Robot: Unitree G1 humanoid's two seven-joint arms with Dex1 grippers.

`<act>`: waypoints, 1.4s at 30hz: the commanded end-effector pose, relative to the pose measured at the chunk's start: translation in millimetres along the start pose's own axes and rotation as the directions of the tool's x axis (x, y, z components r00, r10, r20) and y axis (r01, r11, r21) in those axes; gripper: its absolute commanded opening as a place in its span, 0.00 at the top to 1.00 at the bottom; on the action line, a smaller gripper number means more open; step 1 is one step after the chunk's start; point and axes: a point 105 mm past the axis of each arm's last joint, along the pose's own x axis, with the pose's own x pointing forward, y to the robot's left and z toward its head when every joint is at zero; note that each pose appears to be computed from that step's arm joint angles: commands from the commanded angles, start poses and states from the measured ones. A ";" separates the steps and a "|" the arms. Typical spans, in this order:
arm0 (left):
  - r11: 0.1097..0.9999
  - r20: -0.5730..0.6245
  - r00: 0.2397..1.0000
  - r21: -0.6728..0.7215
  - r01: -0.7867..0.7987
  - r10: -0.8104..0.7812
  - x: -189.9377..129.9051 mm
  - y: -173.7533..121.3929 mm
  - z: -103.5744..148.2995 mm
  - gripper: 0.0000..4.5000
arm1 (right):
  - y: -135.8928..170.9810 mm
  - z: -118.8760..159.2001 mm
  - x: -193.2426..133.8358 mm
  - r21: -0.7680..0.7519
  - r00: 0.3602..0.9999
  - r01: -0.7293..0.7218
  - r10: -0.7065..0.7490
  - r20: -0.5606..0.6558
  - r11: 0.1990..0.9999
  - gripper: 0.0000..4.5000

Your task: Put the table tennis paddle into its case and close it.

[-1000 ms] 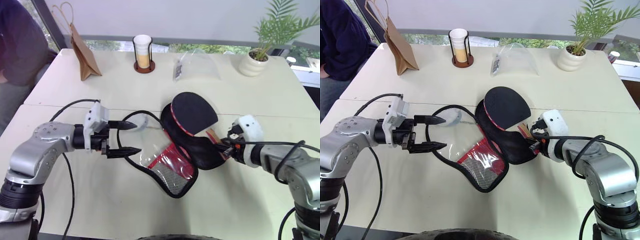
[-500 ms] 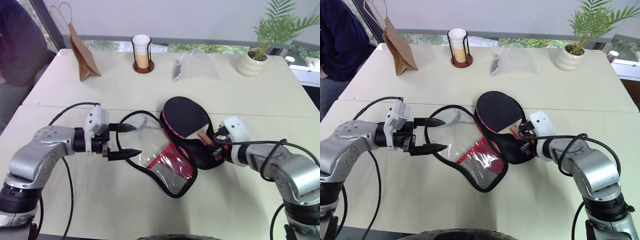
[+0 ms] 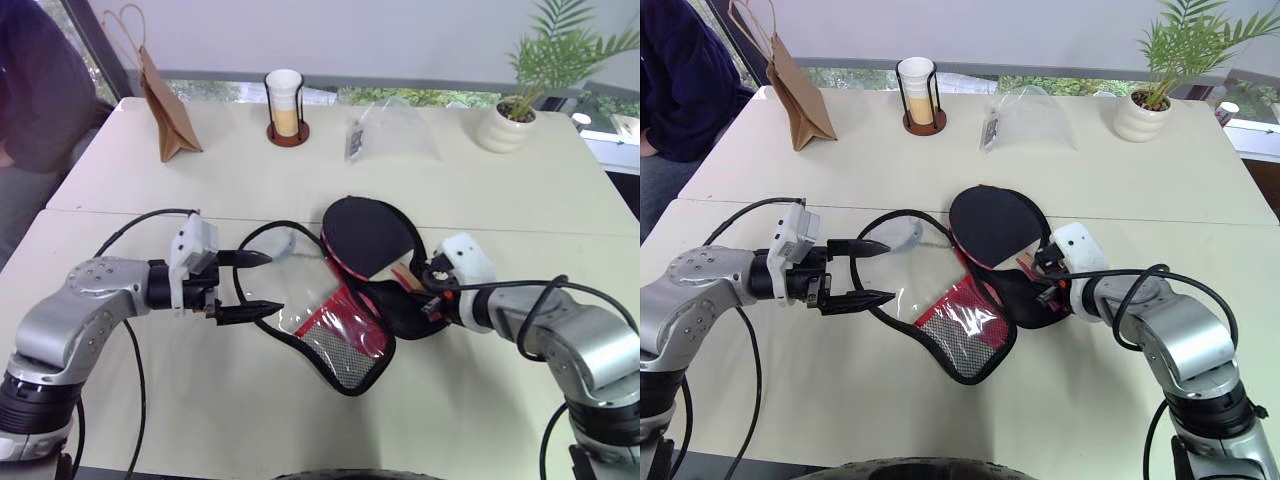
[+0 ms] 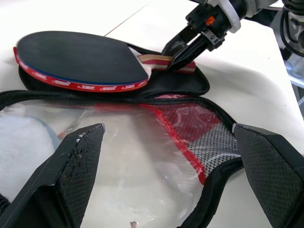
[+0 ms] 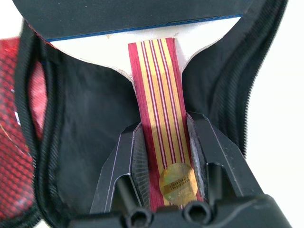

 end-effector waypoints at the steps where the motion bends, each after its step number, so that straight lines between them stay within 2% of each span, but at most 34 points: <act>1: 0.999 0.023 1.000 0.048 -0.007 0.006 -3.4 -2.5 10.5 0.00 | -7.6 6.5 -10.0 -0.010 0.999 0.036 -0.035 0.034 0.999 0.83; 8: 0.999 0.026 1.000 0.051 -0.004 0.003 -1.8 -2.0 10.4 0.00 | -1.0 8.0 -2.9 0.003 0.999 0.014 -0.014 0.039 1.000 0.83; 10: 0.999 0.025 1.000 0.052 -0.005 0.004 -2.0 -1.7 10.4 0.00 | 2.3 14.0 -3.0 0.009 0.998 -0.003 0.003 0.067 1.000 0.60; 11: 0.999 0.025 1.000 0.052 -0.006 0.004 -2.2 -1.6 10.3 0.00 | 3.2 16.9 -3.5 0.015 0.997 -0.010 0.009 0.079 1.000 0.54; 13: 0.999 0.024 1.000 0.050 -0.008 0.006 -3.0 -1.4 10.0 0.00 | 3.4 25.7 -6.3 0.028 0.993 -0.025 0.022 0.112 0.999 0.34; 15: 0.999 0.004 1.000 0.044 -0.007 0.007 -7.1 -1.7 6.9 0.00 | -1.3 46.0 -20.0 0.019 0.979 -0.069 0.064 0.193 0.997 0.11; 19: 0.999 -0.030 1.000 0.044 0.007 -0.005 -13.3 -2.4 3.5 0.00 | -9.1 60.6 -36.2 -0.031 0.963 -0.105 0.109 0.247 0.994 0.11; 23: 0.996 -0.141 0.987 0.027 0.084 -0.080 -32.5 -13.8 -6.5 0.00 | -14.5 65.8 -55.5 -0.158 0.940 -0.161 0.200 0.277 0.974 0.11; 28: 0.995 -0.263 0.960 0.010 0.103 -0.096 -62.4 -19.1 -19.2 0.00 | -27.7 64.6 -56.8 -0.201 0.943 -0.130 0.184 0.279 0.971 0.11; 33: 0.998 -0.328 0.944 0.037 0.048 -0.033 -80.6 -9.3 -35.0 0.00 | -32.7 67.2 -57.4 -0.224 0.938 -0.117 0.182 0.296 0.967 0.11; 37: 0.987 -0.263 0.958 0.136 -0.080 0.114 -59.6 15.3 -57.0 0.00 | -37.5 69.9 -58.5 -0.244 0.938 -0.086 0.161 0.307 0.966 0.11; 42: 0.956 -0.204 0.960 0.260 -0.135 0.191 -34.5 33.9 -75.5 0.00 | -40.8 77.2 -67.3 -0.267 0.932 -0.066 0.155 0.328 0.961 0.11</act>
